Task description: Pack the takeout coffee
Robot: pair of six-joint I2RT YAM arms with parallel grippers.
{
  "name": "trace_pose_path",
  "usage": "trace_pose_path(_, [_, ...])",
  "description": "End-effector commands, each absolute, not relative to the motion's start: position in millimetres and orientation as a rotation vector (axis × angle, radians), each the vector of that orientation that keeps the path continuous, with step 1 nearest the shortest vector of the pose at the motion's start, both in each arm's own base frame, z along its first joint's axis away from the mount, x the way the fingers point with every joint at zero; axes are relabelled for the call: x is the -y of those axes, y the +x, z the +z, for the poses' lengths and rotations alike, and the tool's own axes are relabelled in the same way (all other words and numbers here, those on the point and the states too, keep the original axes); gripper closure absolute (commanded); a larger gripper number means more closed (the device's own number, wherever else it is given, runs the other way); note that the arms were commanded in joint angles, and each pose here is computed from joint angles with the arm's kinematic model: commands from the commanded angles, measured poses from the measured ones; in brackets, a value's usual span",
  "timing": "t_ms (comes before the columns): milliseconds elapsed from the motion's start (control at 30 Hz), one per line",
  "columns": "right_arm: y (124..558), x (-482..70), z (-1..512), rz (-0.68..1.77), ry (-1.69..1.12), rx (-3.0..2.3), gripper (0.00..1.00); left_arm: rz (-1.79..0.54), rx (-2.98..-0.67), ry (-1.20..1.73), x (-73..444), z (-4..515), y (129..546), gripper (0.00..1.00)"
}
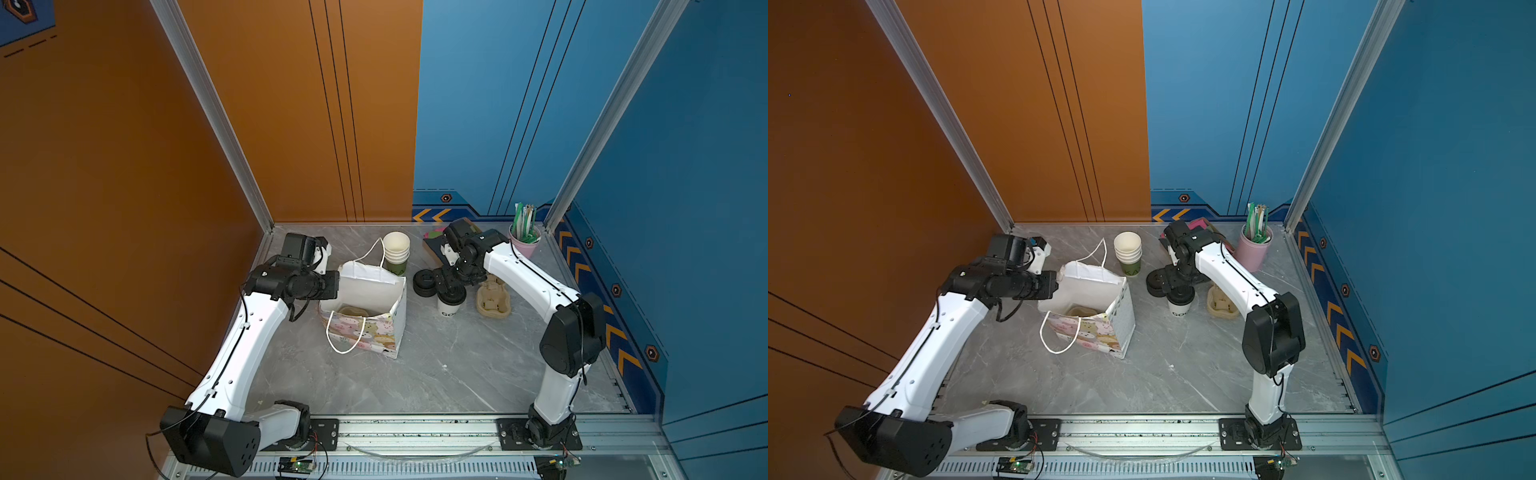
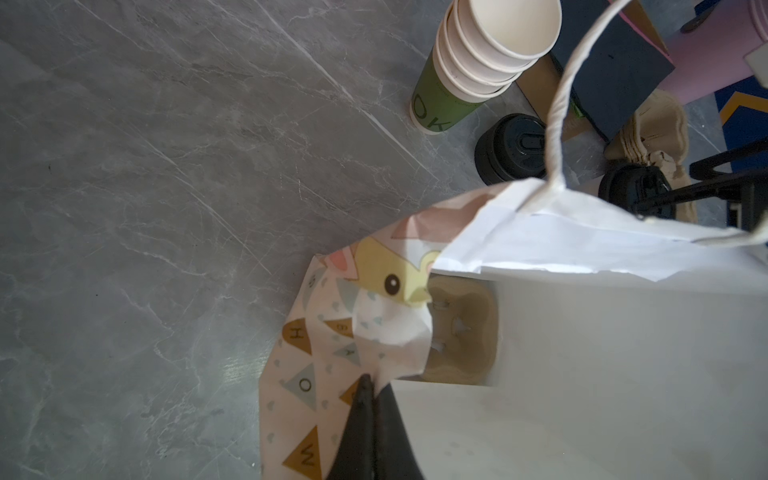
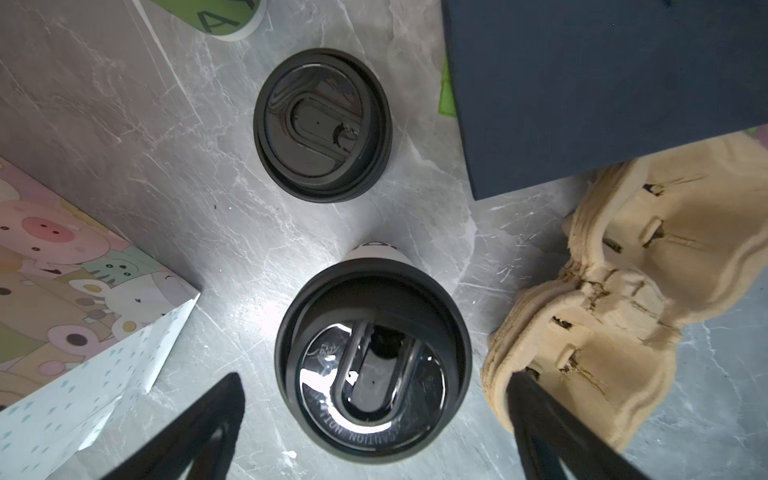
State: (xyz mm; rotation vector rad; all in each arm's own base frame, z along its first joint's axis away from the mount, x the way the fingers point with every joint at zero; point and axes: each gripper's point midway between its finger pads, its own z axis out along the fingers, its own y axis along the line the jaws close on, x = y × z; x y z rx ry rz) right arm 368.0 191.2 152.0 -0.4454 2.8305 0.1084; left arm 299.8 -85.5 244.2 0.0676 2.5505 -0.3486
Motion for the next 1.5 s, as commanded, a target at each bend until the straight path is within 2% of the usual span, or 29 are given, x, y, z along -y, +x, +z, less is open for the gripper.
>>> trace_pose_path(0, [360,-191,145,0.079,-0.484,-2.871,0.00,-0.312,-2.585,0.087,83,234,294,1.00])
trace_pose_path(1467, [351,-190,100,0.011,-0.541,-2.980,0.00,-0.324,-2.569,0.088,86,241,296,1.00])
